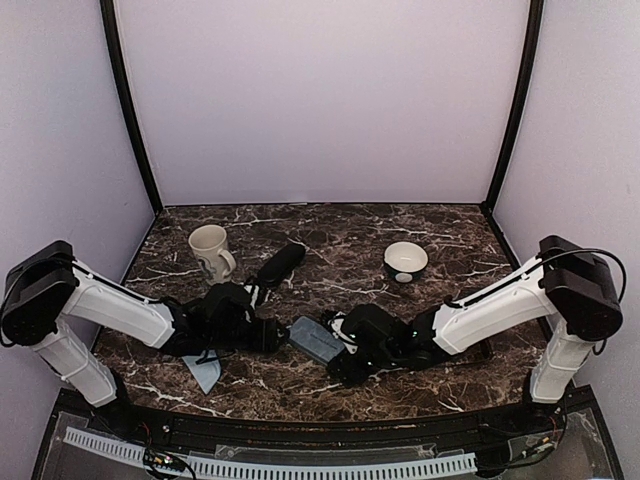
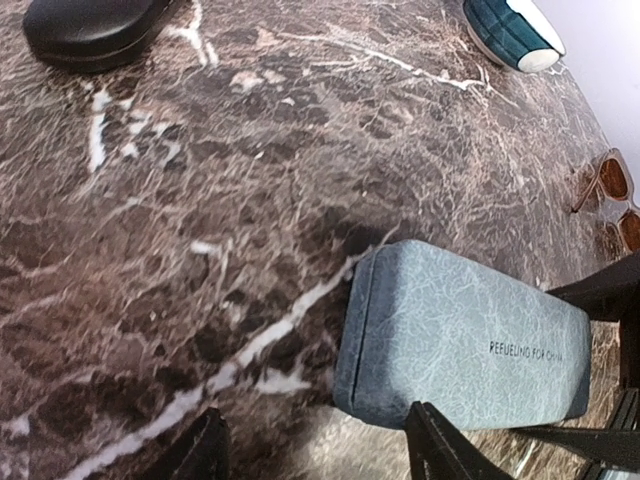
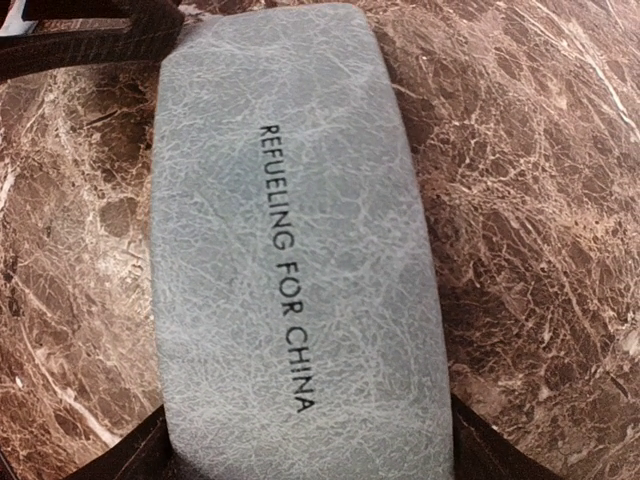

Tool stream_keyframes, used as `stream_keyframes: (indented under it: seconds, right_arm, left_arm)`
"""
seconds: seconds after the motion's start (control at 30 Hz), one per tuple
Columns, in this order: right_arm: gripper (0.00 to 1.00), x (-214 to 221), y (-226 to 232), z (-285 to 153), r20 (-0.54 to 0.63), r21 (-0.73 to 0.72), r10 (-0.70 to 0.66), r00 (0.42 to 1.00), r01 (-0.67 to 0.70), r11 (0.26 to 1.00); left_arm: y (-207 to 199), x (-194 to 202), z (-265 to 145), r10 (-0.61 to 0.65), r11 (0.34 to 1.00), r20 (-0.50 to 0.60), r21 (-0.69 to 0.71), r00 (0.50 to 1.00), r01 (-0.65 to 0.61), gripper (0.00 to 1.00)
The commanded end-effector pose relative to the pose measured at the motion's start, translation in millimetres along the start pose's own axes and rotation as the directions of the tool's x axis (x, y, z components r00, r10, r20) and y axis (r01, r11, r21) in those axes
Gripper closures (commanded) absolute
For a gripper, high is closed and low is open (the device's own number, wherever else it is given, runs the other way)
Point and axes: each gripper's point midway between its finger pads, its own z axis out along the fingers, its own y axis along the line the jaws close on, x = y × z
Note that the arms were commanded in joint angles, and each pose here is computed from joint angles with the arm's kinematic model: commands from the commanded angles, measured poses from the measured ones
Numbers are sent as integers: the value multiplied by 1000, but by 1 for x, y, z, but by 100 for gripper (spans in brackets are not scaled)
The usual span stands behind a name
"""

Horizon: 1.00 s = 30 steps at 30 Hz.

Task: Organize the sunglasses
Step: Close the case with sunglasses at the center of the board, then move the case with the sunglasses to the center of the board.

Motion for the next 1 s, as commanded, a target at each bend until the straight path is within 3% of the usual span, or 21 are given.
stream_keyframes:
  seconds: [0.0, 0.2, 0.33, 0.43, 0.7, 0.97]
  right_arm:
    - [21, 65, -12, 9, -215, 45, 1, 977, 9, 999]
    - [34, 64, -17, 7, -204, 67, 9, 979, 4, 998]
    - [45, 62, -31, 8, -210, 97, 43, 977, -22, 995]
    - [48, 55, -44, 7, -205, 116, 64, 977, -40, 992]
    - [42, 31, -89, 13, -218, 138, 24, 976, 6, 990]
    - [25, 9, -144, 30, -260, 198, -36, 965, 89, 976]
  left_arm:
    - [4, 8, 11, 0, 1000, -52, -25, 999, -1, 42]
    - [10, 13, 6, -12, 999, -53, -34, 999, 10, 44]
    - [-1, -2, 1, 0, 1000, -12, -6, 1000, -1, 37]
    - [-9, -16, -6, 16, 1000, 29, 13, 999, -16, 35]
    - [-6, -42, -24, 36, 999, 103, 2, 994, -36, 33]
    - [13, -70, -37, 51, 998, 159, -38, 986, -46, 33]
